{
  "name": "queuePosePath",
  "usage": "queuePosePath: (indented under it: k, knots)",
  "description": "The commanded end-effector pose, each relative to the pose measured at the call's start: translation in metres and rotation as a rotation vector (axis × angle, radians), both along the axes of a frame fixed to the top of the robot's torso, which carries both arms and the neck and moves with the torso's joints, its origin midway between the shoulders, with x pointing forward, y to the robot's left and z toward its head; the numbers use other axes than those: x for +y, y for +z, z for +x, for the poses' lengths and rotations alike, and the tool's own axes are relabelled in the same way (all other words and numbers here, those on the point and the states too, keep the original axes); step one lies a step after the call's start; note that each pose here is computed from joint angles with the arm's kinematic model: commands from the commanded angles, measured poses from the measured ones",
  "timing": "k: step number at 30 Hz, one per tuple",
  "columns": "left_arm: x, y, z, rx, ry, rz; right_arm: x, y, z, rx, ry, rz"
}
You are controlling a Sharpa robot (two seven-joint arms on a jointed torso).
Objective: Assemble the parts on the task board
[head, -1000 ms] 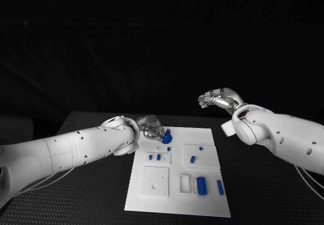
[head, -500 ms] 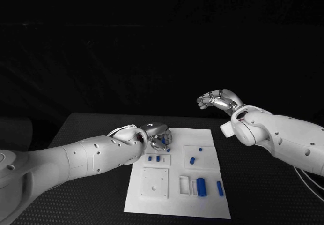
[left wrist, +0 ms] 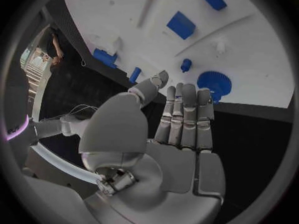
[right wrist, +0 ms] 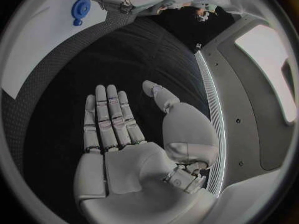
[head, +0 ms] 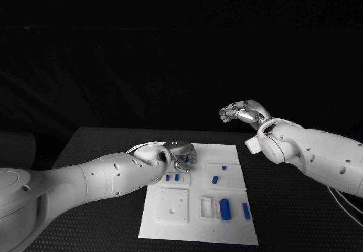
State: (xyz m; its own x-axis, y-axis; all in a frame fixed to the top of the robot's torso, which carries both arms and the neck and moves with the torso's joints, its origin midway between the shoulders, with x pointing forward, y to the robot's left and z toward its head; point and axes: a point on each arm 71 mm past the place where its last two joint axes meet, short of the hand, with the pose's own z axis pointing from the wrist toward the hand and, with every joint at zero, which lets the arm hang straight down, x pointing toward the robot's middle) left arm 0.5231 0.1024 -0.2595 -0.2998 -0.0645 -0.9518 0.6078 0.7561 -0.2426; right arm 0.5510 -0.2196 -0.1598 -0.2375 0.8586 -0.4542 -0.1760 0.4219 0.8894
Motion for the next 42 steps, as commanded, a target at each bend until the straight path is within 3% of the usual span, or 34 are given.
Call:
queuePosePath:
  k: [1,11,19,42]
  knots:
    - [-0.001,-0.0071,-0.0009,0.035,0.006,0.084,0.002,0.0,-0.001,-0.003,0.014,0.003]
    - [-0.002,-0.0125,0.0021,0.038,0.021,0.1,0.003,0.0,-0.001,-0.003,0.017,0.003]
    - [0.003,-0.0161,0.0071,0.031,0.042,0.107,0.004,0.0,-0.001,-0.002,0.019,0.004]
    - [-0.002,-0.0254,0.0056,0.077,0.046,0.111,0.005,0.0,-0.001,-0.001,0.023,0.005]
